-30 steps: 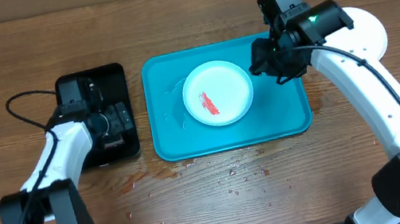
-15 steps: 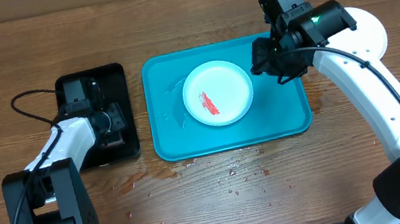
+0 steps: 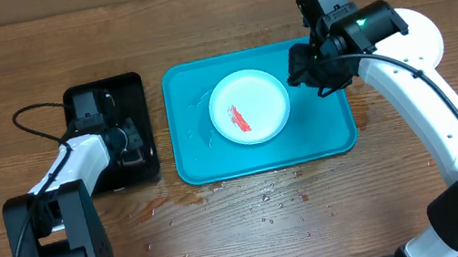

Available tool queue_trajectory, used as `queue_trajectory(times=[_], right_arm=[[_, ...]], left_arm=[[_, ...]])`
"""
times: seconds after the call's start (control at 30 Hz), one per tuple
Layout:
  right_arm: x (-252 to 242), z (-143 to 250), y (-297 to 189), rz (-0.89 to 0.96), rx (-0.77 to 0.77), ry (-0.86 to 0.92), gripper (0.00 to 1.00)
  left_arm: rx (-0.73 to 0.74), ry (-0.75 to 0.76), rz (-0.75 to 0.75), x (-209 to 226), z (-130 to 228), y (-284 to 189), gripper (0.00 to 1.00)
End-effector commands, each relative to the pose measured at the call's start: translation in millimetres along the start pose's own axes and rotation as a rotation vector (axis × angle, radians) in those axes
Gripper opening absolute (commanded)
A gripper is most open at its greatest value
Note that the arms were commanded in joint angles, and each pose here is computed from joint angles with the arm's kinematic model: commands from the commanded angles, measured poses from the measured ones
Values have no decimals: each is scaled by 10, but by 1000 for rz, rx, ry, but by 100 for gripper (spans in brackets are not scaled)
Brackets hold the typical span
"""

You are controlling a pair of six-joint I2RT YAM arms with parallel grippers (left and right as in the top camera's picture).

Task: Clean dirty plates on tray and stack at the side

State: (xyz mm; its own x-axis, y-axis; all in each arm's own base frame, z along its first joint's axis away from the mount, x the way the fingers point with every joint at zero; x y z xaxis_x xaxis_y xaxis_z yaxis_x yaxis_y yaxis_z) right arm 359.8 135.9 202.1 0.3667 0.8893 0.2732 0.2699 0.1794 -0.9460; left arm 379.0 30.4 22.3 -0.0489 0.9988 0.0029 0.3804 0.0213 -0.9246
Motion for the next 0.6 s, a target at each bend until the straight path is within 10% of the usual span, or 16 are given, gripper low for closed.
queue_trajectory(times=[0.0,0.33,0.57], right_arm=[[41,-60,-205,-35,-51,-9,61],[-17,-135,-212,-33,-63,13,100],[-11,-235,-221,-50,-95,-12,100]], left_arm=[[34,-10,20,-51,86,72,4],[-100,-7,7,-31,-346,-578,4],[-239,-6,-3,-20,-530,-1145,4]])
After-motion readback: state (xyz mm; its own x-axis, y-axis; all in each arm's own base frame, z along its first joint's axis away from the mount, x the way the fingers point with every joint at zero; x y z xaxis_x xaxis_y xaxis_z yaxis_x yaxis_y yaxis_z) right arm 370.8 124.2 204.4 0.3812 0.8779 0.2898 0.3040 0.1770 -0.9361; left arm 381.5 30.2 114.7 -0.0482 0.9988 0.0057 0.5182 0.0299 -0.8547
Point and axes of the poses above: each gripper's point midway between its finger pads, its own y axis out along the fingers, its own x axis along the line the jaws close on, z = x × y, the point moved 2 cm from there along -y, back along the fingers, and after that the axes turned 14 degrees about y, right-handed, at the moved point
